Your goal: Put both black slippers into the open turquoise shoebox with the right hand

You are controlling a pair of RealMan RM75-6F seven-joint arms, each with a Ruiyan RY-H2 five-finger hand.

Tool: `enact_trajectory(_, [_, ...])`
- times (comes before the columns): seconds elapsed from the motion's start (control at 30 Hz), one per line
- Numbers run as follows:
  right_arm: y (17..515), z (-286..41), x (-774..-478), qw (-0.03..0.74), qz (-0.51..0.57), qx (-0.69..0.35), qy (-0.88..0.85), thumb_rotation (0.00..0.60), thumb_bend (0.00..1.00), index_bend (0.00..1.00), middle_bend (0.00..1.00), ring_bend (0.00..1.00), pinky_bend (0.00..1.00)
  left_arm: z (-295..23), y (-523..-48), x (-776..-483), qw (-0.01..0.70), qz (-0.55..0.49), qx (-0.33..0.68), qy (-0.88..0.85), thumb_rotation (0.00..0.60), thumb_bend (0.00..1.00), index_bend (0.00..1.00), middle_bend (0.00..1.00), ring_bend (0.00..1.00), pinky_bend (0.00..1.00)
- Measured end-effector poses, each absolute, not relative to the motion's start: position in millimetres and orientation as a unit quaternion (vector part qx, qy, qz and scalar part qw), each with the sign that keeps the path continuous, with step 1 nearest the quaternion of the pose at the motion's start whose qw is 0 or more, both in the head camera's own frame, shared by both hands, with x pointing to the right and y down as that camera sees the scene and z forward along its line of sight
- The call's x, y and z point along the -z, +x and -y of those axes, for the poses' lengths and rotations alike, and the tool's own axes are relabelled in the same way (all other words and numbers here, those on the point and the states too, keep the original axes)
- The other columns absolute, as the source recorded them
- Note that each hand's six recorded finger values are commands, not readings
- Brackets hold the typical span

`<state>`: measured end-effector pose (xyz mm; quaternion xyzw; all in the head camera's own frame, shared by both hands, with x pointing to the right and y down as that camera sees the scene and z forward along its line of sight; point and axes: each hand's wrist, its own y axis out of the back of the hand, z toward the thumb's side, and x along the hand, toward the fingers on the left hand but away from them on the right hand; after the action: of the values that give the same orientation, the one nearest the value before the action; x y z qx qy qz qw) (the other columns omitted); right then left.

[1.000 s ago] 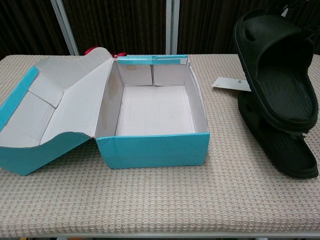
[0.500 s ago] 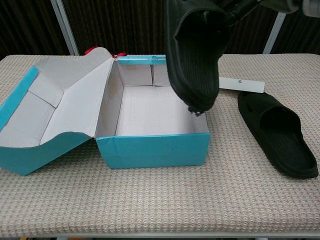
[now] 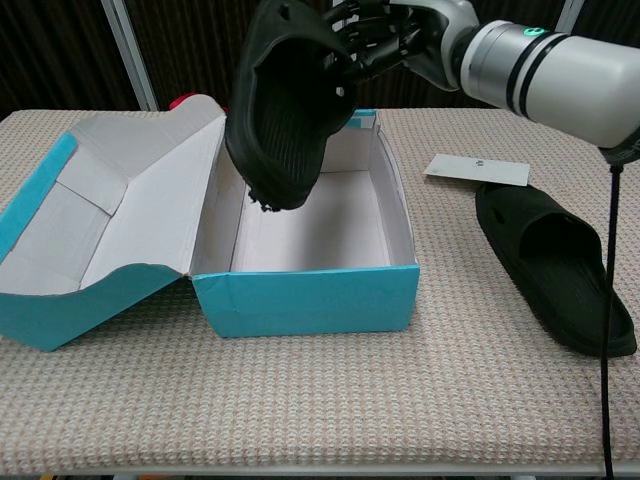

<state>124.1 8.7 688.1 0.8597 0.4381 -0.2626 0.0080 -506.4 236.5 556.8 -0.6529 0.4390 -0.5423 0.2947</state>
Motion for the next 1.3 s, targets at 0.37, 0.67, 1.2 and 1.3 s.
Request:
enact_trajectory(0.37, [83, -13, -716, 0.031, -0.407, 0.269, 0.872, 0.6, 0.09, 0.45, 0.46, 0.18, 0.23, -237, -516, -558, 0.302, -0.441, 0.549, -0.643, 0.6, 0.05, 0.11, 0.1, 0.03, 0.06])
enact_trajectory(0.67, [75, -17, -728, 0.043, -0.396, 0.273, 0.876, 0.6, 0.08, 0.45, 0.46, 0.18, 0.23, -236, -515, -559, 0.304, -0.44, 0.545, -0.645, 0.6, 0.05, 0.12, 0.1, 0.03, 0.06])
enact_trajectory(1.2, [59, -17, -747, 0.042, -0.373, 0.298, 0.878, 0.6, 0.09, 0.45, 0.45, 0.18, 0.23, -237, -522, -563, 0.299, -0.439, 0.552, -0.643, 0.6, 0.05, 0.12, 0.1, 0.03, 0.06])
enact_trajectory(1.3, [57, -18, -751, 0.044, -0.369, 0.303, 0.877, 0.6, 0.09, 0.45, 0.45, 0.18, 0.23, -237, -524, -564, 0.297, -0.44, 0.553, -0.643, 0.6, 0.05, 0.12, 0.1, 0.03, 0.06])
